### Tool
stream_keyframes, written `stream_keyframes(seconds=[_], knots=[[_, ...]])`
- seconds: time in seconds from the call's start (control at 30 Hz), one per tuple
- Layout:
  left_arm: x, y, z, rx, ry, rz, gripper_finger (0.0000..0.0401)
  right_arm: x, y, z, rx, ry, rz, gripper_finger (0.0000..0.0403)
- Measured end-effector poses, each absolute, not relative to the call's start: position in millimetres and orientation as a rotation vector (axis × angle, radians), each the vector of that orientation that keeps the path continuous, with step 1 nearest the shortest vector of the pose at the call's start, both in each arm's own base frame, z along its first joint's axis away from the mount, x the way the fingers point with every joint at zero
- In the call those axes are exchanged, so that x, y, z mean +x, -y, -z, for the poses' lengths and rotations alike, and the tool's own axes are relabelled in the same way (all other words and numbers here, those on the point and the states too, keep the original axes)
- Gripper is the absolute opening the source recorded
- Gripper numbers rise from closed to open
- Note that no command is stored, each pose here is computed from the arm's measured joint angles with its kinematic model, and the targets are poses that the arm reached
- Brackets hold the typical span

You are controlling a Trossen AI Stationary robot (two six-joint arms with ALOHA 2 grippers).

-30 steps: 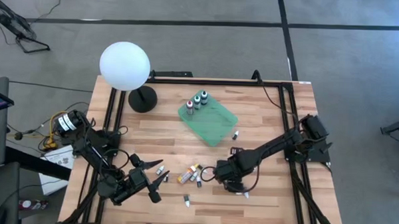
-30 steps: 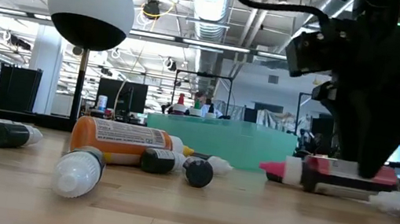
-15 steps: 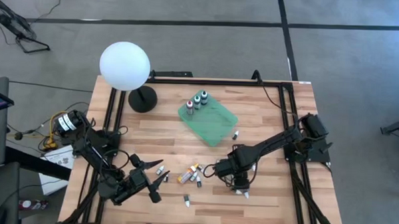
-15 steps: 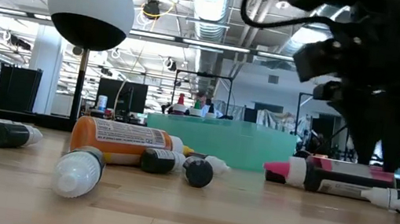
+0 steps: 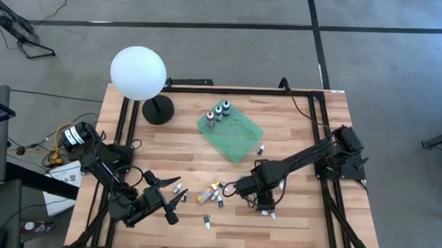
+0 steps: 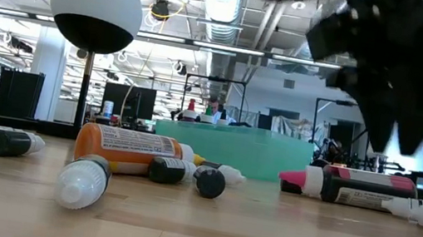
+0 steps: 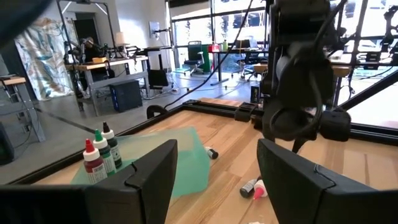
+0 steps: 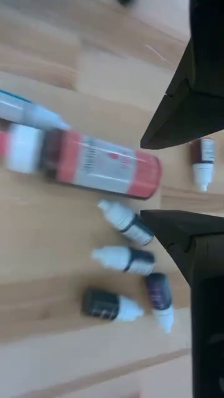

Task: Pick & Place food coloring
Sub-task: Put the large pink food coloring bottle into the green bin

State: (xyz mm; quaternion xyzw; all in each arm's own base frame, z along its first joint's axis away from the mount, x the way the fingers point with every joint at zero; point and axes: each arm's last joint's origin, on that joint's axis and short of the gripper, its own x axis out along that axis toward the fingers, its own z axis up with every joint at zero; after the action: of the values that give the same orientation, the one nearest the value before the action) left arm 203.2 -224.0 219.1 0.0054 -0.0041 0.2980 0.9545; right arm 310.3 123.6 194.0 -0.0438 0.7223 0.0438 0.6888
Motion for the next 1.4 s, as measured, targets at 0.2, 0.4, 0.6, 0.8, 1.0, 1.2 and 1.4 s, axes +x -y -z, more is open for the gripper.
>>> stream_keyframes(seconds=[0.2,0.4,0.6,0.8,1.0,1.2,1.4], knots=[[203,224,-219,0.011,0.008,-0.605,0.0216,327,-125,-200,-0.145,-1.457,-0.150,0.0162],[203,224,-219,0.012,0.008,-0.605,0.0216,335,-116,-200,-0.127,-1.413,-0.142,0.0157],[203,224,-219,0.011,0.008,-0.606,0.0216,342,-114,-197,-0.155,-1.376,-0.178,0.0151],[203,224,-219,0.011,0.007,-0.608,0.0216,350,-116,-185,-0.170,-1.369,-0.195,0.0143],[203,224,-219,0.014,0.004,-0.616,0.0216,352,-115,-157,-0.192,-1.469,-0.180,0.0136],[203,223,-219,0.014,0.002,-0.621,0.0216,350,-113,-151,-0.197,-1.524,-0.169,0.0133],[203,223,-219,0.014,0.002,-0.621,0.0216,348,-112,-152,-0.201,-1.541,-0.167,0.0133]])
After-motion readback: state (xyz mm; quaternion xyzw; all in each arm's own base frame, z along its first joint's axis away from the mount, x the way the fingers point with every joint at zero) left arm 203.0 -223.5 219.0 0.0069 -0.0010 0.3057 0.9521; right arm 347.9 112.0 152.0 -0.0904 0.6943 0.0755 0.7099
